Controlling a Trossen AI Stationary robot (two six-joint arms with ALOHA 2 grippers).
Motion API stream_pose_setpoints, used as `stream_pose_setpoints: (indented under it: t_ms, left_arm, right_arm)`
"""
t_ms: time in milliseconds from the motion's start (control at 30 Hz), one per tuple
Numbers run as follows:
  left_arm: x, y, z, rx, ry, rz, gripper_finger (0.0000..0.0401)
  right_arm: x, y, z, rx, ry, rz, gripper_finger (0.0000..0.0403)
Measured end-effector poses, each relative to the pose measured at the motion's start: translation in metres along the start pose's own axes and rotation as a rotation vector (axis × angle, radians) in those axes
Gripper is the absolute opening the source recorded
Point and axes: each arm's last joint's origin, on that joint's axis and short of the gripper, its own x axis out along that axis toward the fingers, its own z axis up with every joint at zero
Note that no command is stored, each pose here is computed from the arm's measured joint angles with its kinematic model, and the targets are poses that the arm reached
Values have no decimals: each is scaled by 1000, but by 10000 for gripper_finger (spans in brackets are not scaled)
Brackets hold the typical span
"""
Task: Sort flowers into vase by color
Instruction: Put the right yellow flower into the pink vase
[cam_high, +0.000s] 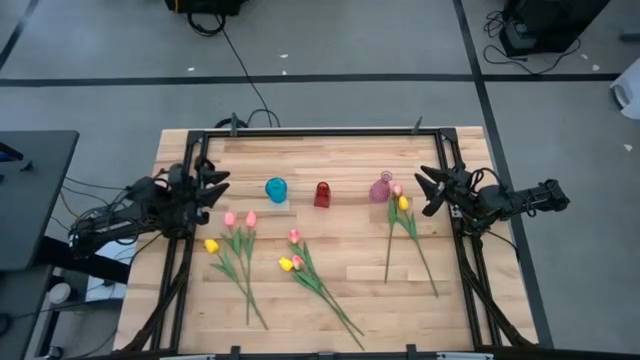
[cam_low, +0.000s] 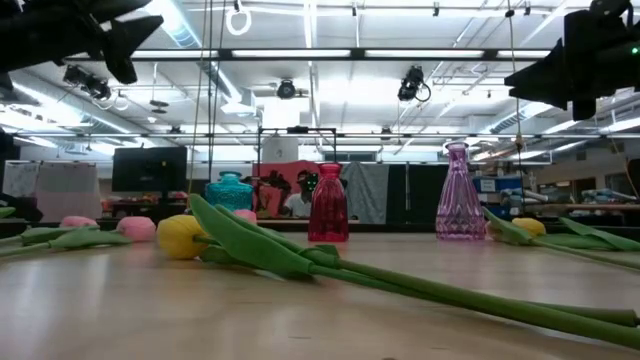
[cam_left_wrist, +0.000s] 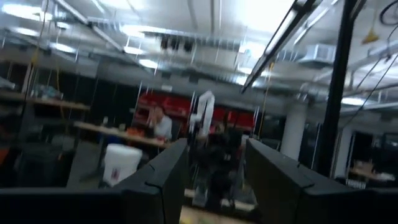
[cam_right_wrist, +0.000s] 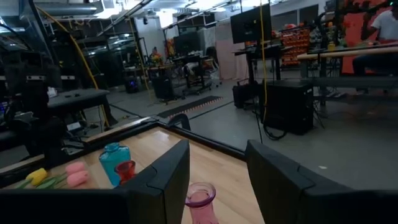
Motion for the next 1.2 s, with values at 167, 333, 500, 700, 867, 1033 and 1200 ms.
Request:
stream_pose_setpoints:
  t_ms: [167, 333, 500, 700, 867, 1033, 1200]
  left_arm:
    - [0, -2, 6, 0, -57, -17, 168]
    - [0, -2, 8, 66, -88, -22, 168]
    - [0, -1, 4, 79, -40, 0, 168]
    - [1, 1, 1, 11, -25, 46, 168]
    - [12, 8, -12, -34, 80, 167, 168]
    - [34, 12, -21, -40, 234, 211, 168]
    - [59, 15, -25, 22, 352, 232, 168]
  right_arm:
    - [-1, 0, 12, -48, -85, -26, 169]
    - [-3, -1, 27, 89, -193, -5, 169]
    - [-5, -3, 37, 143, -263, 4, 169]
    - [-2, 3, 34, 181, -238, 127, 169]
    - [8, 18, 40, 130, -126, 227, 169]
    - [30, 43, 42, 70, 127, 191, 169]
    - [52, 71, 31, 28, 535, 92, 169]
